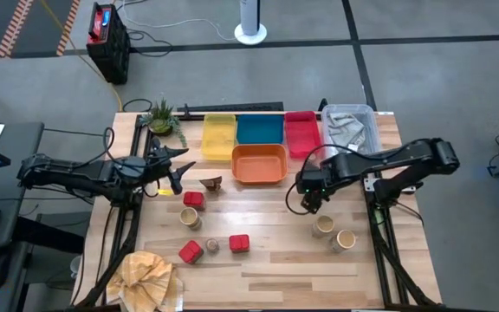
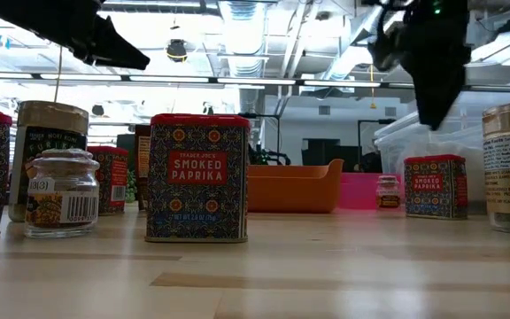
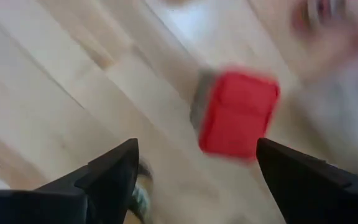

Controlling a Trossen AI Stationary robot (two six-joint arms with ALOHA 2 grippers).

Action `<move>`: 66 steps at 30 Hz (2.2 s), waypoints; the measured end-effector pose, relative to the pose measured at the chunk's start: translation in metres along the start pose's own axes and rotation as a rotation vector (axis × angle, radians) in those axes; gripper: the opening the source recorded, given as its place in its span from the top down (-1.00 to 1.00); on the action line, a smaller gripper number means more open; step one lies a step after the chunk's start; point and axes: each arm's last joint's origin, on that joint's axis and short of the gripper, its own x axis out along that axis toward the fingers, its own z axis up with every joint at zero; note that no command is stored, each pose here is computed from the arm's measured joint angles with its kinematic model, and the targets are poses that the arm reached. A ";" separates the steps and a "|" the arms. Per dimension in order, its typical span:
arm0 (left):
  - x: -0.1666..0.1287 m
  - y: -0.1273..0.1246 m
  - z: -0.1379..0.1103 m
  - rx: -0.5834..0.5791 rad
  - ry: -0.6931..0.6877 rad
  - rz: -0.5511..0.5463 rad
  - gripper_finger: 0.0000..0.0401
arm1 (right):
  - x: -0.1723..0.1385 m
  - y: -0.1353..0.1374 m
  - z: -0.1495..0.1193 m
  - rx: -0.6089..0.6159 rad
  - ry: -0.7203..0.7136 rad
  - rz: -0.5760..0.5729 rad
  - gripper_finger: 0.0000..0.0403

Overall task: Sort spices by type
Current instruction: Put the red seasoning can into the blue bin

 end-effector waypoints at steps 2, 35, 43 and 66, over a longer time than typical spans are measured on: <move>0.000 0.000 0.001 0.008 -0.009 0.001 0.00 | 0.004 -0.004 -0.003 0.074 0.076 -0.056 -0.72; -0.001 -0.002 -0.007 0.014 0.063 -0.048 0.00 | 0.046 0.000 0.000 0.122 -0.087 -0.047 -0.63; -0.001 -0.002 -0.008 0.029 0.067 -0.048 0.00 | 0.036 0.019 -0.002 0.099 -0.095 0.085 -0.63; -0.001 -0.002 -0.009 0.030 0.073 -0.049 0.00 | 0.079 0.047 0.020 -0.193 -0.007 -0.048 -0.50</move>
